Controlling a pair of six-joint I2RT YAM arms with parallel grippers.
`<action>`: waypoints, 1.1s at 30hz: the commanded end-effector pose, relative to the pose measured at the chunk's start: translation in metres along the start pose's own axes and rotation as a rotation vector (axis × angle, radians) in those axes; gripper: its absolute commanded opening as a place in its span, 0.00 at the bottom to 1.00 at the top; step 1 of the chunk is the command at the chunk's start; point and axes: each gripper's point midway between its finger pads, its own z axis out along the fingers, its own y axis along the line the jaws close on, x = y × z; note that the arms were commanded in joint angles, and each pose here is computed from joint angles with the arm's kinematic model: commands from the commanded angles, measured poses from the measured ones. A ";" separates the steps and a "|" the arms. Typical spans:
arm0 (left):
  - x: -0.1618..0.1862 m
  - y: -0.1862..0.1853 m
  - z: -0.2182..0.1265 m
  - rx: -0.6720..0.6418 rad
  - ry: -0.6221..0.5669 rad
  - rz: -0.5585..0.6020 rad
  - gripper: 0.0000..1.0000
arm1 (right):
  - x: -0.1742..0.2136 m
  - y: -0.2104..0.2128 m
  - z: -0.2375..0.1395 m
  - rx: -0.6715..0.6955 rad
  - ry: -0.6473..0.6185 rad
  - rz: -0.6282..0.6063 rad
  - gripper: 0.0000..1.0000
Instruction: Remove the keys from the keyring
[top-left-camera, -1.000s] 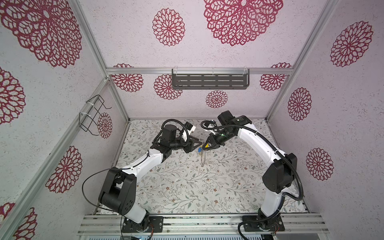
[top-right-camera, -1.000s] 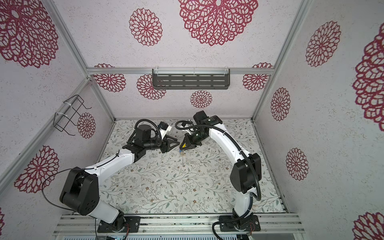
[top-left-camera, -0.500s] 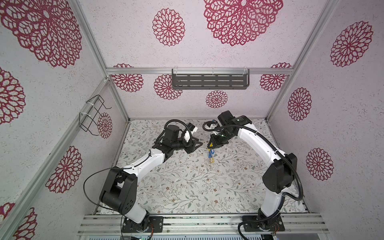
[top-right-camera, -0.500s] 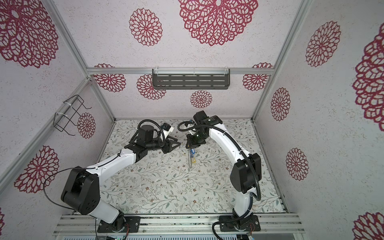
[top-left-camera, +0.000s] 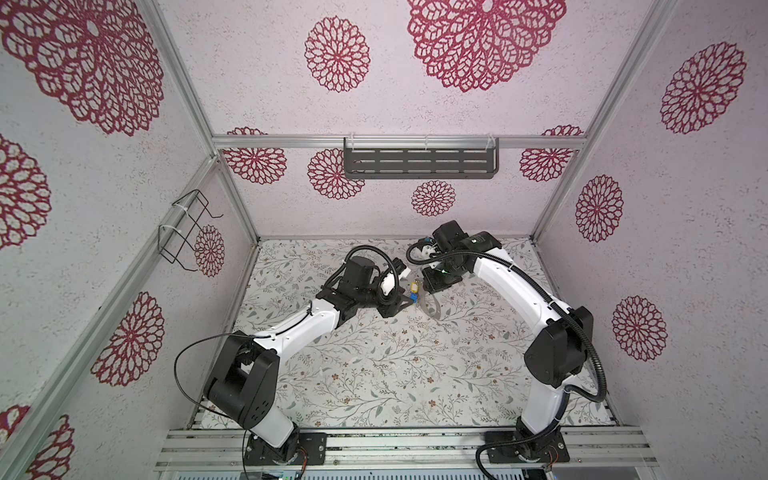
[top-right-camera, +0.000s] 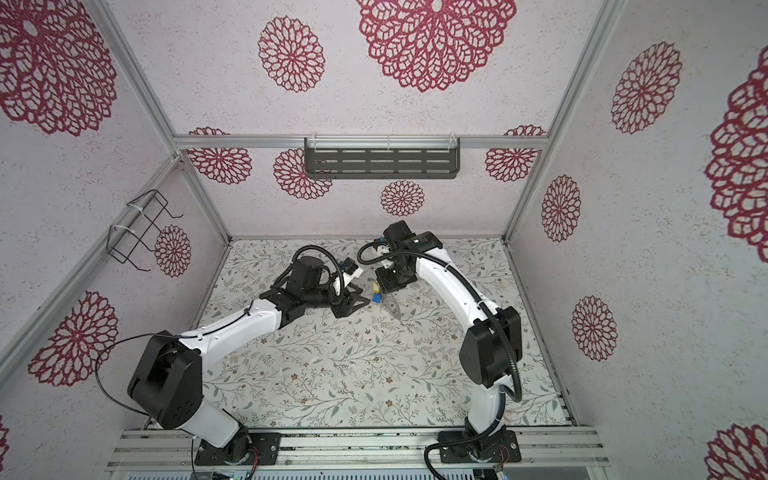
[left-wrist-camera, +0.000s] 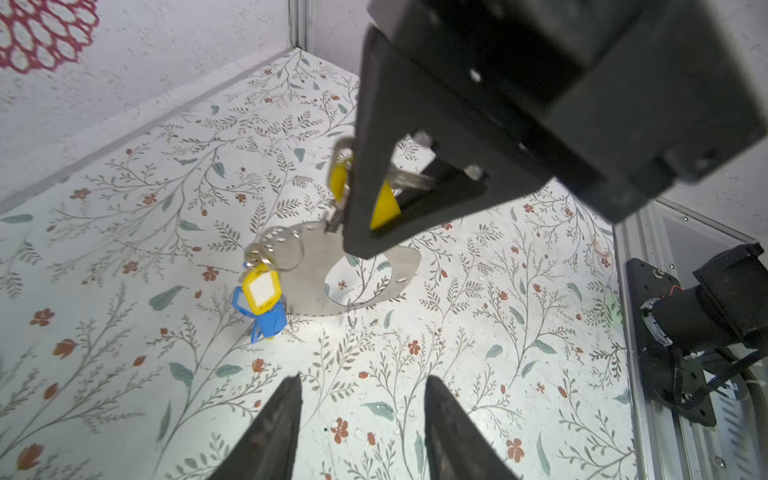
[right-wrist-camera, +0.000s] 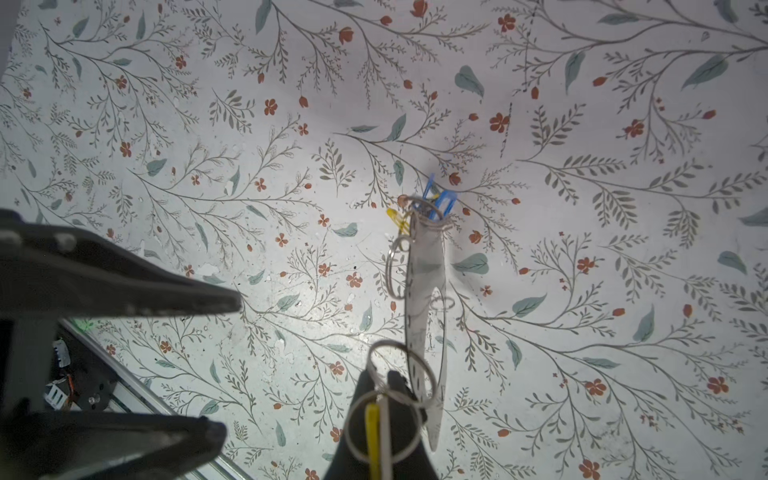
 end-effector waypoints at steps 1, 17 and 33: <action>0.001 0.014 -0.003 -0.094 -0.039 -0.024 0.50 | -0.026 0.011 -0.026 -0.024 -0.119 -0.012 0.00; 0.040 0.091 -0.088 -0.557 -0.113 -0.248 0.50 | -0.137 0.018 0.000 -0.090 -0.302 -0.096 0.00; 0.044 0.092 -0.065 -0.481 -0.110 -0.299 0.48 | 0.046 0.058 0.101 -0.327 0.100 -0.053 0.00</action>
